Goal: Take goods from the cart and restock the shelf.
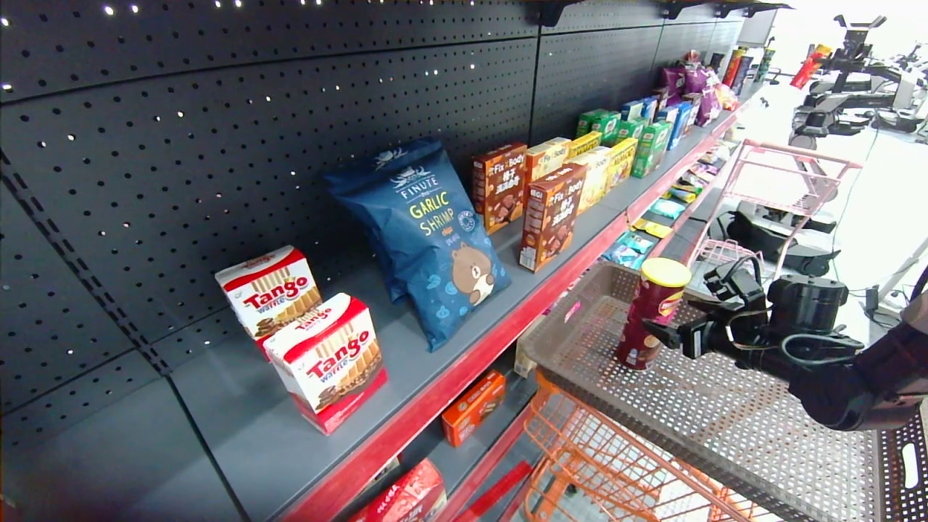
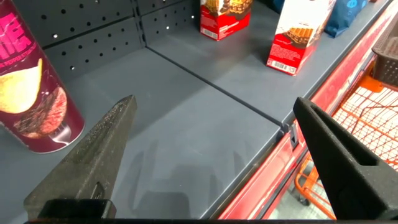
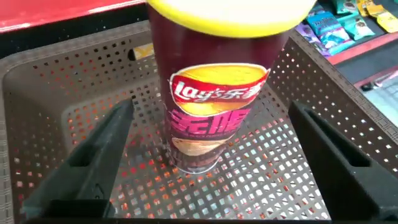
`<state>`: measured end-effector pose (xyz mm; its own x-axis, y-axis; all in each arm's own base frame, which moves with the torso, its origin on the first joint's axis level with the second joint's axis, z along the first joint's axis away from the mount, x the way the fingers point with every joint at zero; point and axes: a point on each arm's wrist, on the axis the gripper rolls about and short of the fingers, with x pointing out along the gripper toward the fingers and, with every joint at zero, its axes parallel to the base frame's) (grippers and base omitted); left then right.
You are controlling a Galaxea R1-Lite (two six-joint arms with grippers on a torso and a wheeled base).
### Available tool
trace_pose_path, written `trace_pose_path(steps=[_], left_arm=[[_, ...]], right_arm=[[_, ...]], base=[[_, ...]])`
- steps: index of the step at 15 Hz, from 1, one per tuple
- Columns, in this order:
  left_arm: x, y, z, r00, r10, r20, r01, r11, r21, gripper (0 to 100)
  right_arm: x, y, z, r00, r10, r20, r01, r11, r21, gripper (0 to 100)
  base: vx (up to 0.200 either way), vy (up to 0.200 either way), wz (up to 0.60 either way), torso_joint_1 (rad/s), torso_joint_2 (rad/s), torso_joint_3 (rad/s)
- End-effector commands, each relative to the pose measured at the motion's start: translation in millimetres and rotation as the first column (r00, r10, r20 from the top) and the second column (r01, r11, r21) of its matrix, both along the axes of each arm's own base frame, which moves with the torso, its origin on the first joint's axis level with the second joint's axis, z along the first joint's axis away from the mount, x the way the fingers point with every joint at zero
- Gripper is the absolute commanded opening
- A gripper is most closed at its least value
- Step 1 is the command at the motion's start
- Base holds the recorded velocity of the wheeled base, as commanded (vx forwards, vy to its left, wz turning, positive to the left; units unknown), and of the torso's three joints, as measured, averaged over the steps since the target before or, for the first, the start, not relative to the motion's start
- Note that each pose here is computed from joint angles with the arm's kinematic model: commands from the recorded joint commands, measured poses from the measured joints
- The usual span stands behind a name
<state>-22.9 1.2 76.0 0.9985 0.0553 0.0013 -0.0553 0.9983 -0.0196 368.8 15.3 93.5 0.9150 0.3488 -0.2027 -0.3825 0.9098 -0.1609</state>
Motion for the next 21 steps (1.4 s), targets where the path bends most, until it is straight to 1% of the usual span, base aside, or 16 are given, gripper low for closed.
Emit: trace_pose_path(steps=[1,8,13,16,21], left_arm=[[0.0,0.0,-0.1,1.000,0.001,0.000,-0.001,1.000,0.000,100],[0.0,0.0,-0.1,1.000,0.001,0.000,-0.001,1.000,0.001,100],[0.0,0.0,-0.1,1.000,0.001,0.000,-0.001,1.000,0.000,100],[0.0,0.0,-0.1,1.000,0.001,0.000,-0.001,1.000,0.000,100],[0.0,0.0,-0.1,1.000,0.001,0.000,-0.001,1.000,0.001,100]], right_arm=[[1.6,3.0,-1.5,1.000,0.015,-0.001,-0.015,1.000,0.000,100],[32.8,-3.1,-4.7,0.999,0.013,0.050,-0.013,1.000,0.002,100],[57.9,-8.0,-10.9,0.996,0.036,0.077,-0.036,0.999,0.005,100],[61.2,-2.7,-17.8,0.997,0.048,0.056,-0.048,0.999,0.006,100],[65.4,-1.1,-16.1,0.996,0.061,0.069,-0.062,0.998,0.009,100]], base=[[0.000,0.000,0.00,0.000,0.00,0.000],[0.000,0.000,0.00,0.000,0.00,0.000],[0.000,0.000,0.00,0.000,0.00,0.000],[0.000,0.000,0.00,0.000,0.00,0.000],[0.000,0.000,0.00,0.000,0.00,0.000]])
